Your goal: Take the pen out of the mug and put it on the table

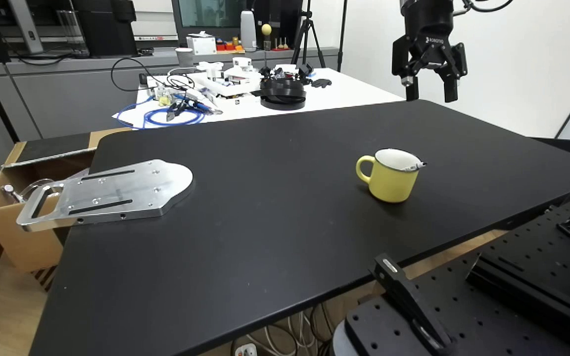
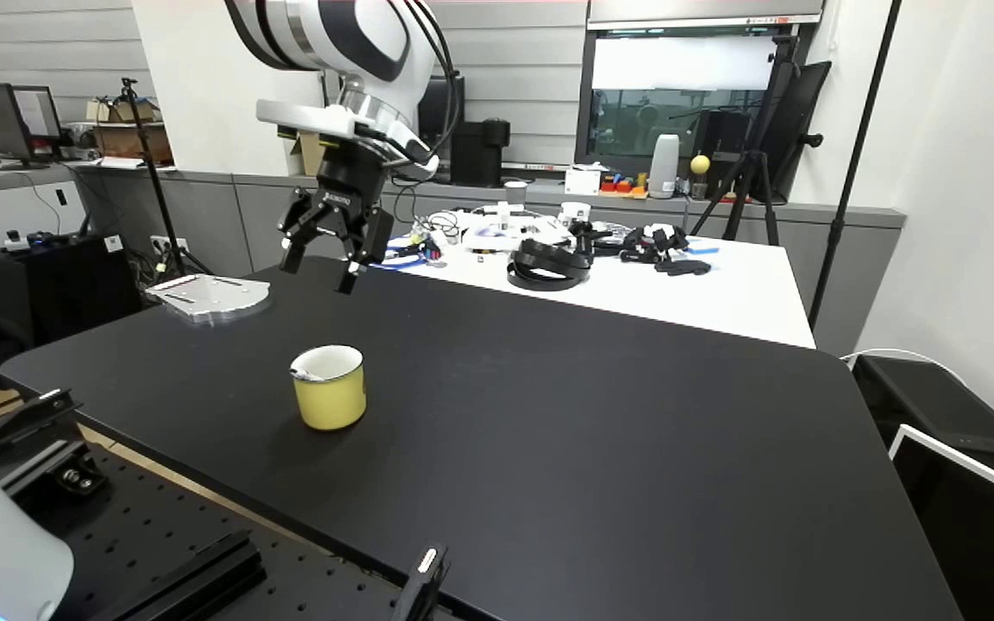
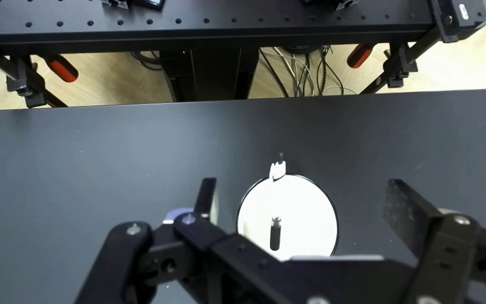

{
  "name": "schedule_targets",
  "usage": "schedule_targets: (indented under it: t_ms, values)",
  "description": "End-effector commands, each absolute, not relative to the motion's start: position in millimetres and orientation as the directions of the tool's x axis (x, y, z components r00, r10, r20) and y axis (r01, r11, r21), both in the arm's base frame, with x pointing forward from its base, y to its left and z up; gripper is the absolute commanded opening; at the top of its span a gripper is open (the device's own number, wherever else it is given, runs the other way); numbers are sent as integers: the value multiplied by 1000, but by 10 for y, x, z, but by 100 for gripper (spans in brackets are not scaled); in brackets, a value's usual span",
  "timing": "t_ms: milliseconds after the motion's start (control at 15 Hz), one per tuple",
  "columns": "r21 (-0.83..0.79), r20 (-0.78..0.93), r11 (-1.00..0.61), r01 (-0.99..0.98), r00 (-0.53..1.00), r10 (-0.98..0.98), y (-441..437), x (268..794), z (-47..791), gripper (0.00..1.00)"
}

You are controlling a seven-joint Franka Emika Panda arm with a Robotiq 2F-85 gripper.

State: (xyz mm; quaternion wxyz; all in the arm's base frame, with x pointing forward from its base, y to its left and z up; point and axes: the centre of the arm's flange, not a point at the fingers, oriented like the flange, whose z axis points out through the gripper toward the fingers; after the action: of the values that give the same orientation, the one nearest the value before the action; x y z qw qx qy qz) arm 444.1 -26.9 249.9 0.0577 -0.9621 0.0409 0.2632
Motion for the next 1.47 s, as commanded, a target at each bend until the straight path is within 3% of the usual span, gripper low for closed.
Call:
schedule_targets:
  t_ms: [0,667,1400]
  values:
    - [-90,-536,-988,-129,842,-61,-350,4653,2300,100]
    - [-88,-627,-987,-136,777,-52,-274,4448,1772,100]
    - [-125,-618,-970,-207,781,-87,-280,4300,1497,100]
